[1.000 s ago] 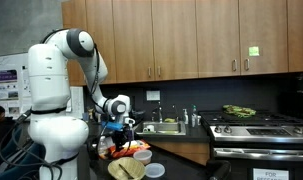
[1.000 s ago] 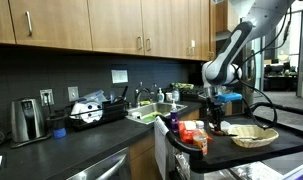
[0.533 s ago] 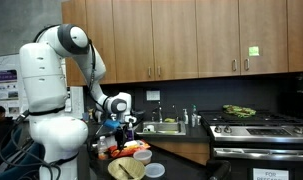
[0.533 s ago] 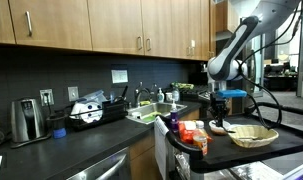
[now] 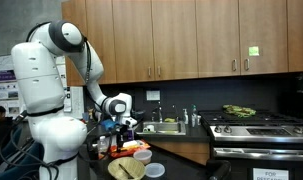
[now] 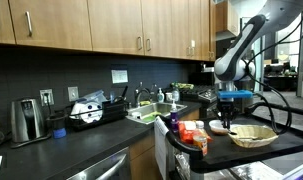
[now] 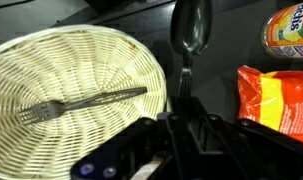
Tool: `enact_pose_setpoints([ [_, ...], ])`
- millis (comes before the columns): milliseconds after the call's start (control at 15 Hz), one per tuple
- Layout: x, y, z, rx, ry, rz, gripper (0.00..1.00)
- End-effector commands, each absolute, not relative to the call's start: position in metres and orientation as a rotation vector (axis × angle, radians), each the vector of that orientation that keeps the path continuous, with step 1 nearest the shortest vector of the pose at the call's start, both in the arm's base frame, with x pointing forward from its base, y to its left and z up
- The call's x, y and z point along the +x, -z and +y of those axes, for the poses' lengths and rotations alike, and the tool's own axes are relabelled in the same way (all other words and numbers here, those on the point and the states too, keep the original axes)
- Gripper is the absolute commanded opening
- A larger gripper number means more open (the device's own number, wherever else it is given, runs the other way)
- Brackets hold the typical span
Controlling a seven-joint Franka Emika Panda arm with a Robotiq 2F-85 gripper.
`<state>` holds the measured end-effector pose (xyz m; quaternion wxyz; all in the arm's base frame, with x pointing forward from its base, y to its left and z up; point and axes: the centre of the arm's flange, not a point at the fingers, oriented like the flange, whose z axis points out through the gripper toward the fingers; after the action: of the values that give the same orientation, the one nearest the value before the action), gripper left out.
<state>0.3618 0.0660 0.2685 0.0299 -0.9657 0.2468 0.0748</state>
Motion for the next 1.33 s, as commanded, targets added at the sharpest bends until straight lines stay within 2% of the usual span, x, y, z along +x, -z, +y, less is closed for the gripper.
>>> enact_pose_setpoints([
  [0, 0.340, -0.276, 0.062, -2.878, -0.239, 1.014, 0.04],
  [1267, 0.310, -0.264, 0.000, -2.413, -0.372, 1.778, 0.04],
])
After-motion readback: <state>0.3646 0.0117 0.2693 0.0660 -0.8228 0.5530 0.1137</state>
